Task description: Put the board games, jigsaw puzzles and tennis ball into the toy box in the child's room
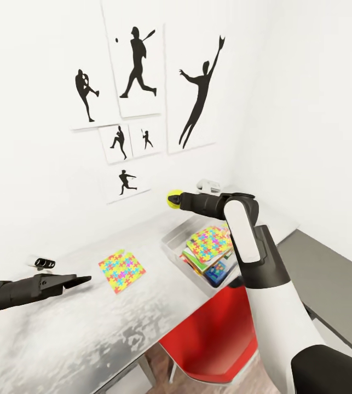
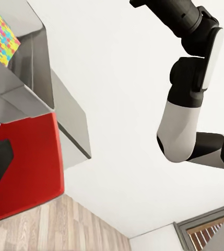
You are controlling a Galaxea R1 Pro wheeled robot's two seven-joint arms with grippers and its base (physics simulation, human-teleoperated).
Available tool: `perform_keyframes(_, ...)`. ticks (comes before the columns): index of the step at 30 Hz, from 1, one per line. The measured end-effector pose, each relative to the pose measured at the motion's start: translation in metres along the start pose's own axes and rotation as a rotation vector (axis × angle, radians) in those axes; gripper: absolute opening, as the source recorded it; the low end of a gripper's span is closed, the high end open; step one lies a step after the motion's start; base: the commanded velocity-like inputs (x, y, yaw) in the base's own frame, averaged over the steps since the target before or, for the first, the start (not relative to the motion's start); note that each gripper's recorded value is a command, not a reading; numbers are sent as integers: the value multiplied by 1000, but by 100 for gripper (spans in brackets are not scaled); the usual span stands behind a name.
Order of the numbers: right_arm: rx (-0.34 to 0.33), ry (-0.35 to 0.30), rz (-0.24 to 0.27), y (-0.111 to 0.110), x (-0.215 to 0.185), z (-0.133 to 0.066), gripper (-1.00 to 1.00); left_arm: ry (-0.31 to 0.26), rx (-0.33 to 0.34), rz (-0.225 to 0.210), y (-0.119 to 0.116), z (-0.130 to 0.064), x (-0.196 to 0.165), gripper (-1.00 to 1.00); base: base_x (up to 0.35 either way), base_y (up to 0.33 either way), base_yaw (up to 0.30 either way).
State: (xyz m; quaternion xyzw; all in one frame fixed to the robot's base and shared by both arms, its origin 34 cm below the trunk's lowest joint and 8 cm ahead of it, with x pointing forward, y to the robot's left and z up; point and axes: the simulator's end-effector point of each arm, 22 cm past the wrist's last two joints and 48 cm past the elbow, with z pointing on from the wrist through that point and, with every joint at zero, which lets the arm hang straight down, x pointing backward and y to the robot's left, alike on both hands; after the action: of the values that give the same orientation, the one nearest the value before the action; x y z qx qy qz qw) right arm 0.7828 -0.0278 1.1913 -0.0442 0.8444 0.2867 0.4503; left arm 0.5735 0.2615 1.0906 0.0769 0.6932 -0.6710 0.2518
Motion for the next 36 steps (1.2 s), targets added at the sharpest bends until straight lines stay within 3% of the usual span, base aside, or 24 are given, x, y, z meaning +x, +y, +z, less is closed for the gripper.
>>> perform_keyframes(12, -4, -9, -7, 6, -5, -5, -100, -1, 3, 13, -6, 0, -2, 100, 0, -259, 0)
perform_keyframes(36, -2, -15, -9, 12, -1, -19, -100, -4, 12, 52, -24, -1, -6, 100, 0, -13, 0)
